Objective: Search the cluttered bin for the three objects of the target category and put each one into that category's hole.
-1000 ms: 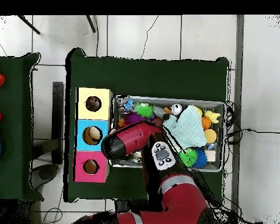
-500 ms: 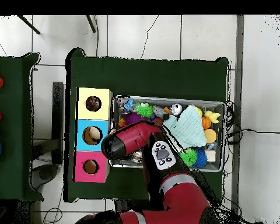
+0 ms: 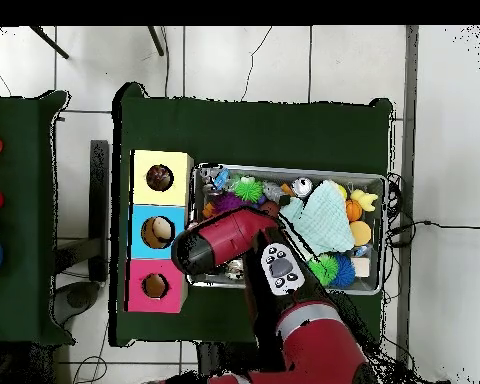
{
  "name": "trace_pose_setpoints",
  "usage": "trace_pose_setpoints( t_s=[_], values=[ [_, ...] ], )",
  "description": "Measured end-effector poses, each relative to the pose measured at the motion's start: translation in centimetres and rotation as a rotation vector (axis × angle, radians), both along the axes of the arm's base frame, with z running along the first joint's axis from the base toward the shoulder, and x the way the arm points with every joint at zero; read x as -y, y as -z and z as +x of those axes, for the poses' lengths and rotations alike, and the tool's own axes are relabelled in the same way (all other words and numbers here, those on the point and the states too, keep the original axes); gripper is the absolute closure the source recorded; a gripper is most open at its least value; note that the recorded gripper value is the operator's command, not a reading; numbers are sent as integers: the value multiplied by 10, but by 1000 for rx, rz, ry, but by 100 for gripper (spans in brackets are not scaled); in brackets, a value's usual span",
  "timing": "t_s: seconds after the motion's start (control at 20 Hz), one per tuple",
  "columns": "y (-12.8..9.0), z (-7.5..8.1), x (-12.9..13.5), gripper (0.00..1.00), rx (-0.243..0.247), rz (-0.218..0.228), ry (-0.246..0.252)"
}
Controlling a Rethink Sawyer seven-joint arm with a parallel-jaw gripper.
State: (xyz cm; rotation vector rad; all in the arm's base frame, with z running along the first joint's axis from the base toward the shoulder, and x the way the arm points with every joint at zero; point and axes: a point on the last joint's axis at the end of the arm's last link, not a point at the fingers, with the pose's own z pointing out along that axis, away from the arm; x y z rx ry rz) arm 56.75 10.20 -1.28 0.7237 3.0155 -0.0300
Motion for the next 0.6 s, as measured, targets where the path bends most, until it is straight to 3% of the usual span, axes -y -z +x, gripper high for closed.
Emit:
trace_pose_setpoints(
  t_s=[0.6],
  values=[
    [-52,-9,-20,100,-51,3,-12]
  ],
)
